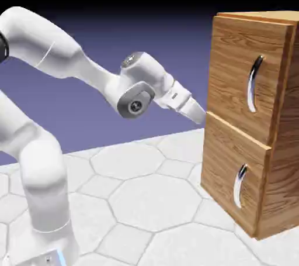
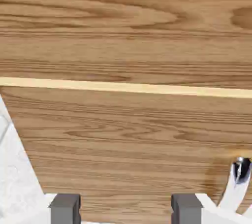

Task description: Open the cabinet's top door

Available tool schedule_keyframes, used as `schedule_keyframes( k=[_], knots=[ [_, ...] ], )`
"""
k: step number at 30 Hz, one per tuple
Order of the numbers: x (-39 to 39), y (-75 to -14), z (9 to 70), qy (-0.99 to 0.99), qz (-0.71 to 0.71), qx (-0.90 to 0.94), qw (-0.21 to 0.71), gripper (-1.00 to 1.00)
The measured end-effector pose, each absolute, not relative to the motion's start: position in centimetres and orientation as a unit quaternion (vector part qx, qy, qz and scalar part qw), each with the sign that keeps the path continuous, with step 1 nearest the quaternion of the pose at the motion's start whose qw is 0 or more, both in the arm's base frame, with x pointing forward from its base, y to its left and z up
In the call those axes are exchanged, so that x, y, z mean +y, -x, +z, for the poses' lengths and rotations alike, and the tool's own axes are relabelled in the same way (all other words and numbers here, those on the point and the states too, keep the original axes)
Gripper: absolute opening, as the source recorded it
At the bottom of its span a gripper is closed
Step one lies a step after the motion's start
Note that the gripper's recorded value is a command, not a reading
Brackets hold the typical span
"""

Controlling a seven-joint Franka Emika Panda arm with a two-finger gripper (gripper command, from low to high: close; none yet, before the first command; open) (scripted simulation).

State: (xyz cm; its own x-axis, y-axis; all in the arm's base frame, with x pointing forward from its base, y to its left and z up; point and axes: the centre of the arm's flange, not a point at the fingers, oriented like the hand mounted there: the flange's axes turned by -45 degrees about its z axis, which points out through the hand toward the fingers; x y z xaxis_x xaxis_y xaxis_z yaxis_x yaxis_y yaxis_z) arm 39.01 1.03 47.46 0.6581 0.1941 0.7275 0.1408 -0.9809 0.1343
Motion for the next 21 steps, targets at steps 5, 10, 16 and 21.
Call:
schedule_keyframes(
  k=[5, 10, 16, 21],
  knots=[
    [1.8, -38.9, 50.3, -0.876, 0.426, 0.208, 0.088, 0.0],
    [2.3, -38.5, 52.8, -0.828, 0.441, 0.314, 0.148, 0.0],
    [2.3, -37.9, 55.3, -0.754, 0.447, 0.424, 0.227, 0.0],
    [1.9, -37.3, 56.9, -0.682, 0.442, 0.503, 0.294, 0.0]
  ],
)
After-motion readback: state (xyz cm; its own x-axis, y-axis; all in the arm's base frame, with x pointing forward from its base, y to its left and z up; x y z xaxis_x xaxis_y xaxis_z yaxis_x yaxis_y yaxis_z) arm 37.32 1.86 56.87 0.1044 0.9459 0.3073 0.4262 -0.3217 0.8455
